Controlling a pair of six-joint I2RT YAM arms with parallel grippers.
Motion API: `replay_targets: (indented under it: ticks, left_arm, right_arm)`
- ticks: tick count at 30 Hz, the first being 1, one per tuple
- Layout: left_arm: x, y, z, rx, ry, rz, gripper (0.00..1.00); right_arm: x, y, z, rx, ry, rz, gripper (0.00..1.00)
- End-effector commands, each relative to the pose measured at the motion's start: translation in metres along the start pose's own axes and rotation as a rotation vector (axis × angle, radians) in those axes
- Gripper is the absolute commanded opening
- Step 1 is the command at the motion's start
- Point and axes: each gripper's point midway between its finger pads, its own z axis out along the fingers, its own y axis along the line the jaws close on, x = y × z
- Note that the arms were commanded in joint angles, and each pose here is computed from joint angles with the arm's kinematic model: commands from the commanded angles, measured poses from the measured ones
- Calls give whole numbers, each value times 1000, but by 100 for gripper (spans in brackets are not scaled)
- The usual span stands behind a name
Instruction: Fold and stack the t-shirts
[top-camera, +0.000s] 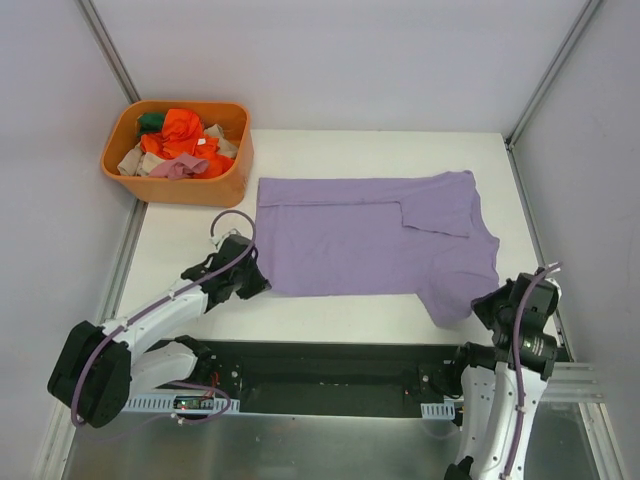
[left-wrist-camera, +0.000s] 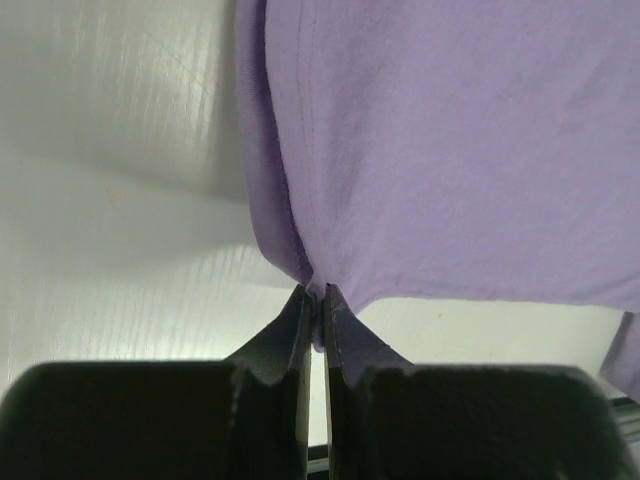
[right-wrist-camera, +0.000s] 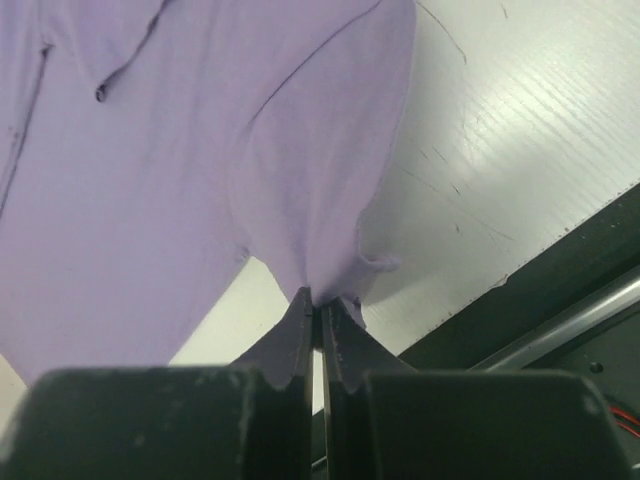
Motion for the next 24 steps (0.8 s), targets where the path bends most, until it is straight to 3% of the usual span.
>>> replay_targets:
  ticks: [1,7,12,24]
  left_arm:
    - [12,4,-11,10,17,4,0]
    - [21,13,-20,23,21,-17,0]
    - [7,8,-26,41,-45,-8,0]
    - [-43,-31,-23,-5,-132,32,0]
  right_arm:
    - [10,-14,-27,47,13,-24,1]
    - [13,-18,-45,42,-3,-51,1]
    - [15,-12,-38,16,26,-67,3]
    - [-23,58,-7,-196,56,11,1]
